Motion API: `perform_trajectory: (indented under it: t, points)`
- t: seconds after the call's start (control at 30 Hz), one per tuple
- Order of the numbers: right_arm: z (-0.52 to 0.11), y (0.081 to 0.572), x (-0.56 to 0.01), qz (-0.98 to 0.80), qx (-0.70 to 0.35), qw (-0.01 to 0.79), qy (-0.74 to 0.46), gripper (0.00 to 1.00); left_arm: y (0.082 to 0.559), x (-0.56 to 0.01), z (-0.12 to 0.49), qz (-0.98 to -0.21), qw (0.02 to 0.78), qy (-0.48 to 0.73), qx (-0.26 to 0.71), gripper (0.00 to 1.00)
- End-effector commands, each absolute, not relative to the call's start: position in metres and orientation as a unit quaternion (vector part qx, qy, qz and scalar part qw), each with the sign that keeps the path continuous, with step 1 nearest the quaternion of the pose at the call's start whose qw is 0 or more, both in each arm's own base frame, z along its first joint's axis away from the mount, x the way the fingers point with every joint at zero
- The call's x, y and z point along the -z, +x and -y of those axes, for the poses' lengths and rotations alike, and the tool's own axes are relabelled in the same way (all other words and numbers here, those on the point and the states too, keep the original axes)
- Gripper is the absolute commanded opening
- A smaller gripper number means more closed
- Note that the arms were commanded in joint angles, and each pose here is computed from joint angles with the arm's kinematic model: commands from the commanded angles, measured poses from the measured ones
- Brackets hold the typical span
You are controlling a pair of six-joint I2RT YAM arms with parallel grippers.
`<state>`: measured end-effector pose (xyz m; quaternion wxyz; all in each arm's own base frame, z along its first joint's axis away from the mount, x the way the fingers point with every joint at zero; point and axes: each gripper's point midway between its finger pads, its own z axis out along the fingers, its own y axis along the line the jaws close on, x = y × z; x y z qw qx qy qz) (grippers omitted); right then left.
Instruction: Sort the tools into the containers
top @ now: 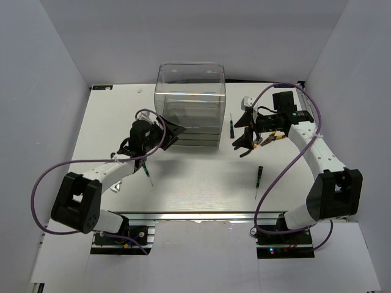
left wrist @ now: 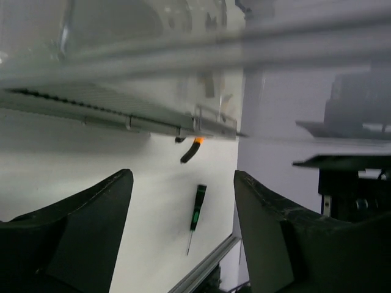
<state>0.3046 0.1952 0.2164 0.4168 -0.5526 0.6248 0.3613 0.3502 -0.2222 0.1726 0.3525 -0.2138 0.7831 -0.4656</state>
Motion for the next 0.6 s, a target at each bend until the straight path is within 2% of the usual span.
perform_trajectory:
  t: [0.0,0.1,0.3,0.47,0.57]
  points:
    - [-0.204,0.306,-0.247,-0.582,-0.375,0.462,-0.554,0.89,0.379,-0.214,0.228,-0.734,0.397,-0.244,0.494,0.77]
    - [-0.203,0.306,-0.250,-0.578,-0.376,0.467,-0.554,0.89,0.385,-0.211,0.232,-0.721,0.402,-0.266,0.498,0.69]
    - [-0.203,0.304,-0.251,-0.574,-0.384,0.468,-0.552,0.89,0.391,-0.209,0.234,-0.686,0.421,-0.305,0.509,0.62]
    - [-0.204,0.302,-0.254,-0.566,-0.391,0.470,-0.553,0.89,0.399,-0.211,0.243,-0.678,0.417,-0.305,0.522,0.41]
    - [-0.205,0.299,-0.257,-0.563,-0.395,0.471,-0.553,0.89,0.400,-0.207,0.246,-0.680,0.413,-0.308,0.522,0.38]
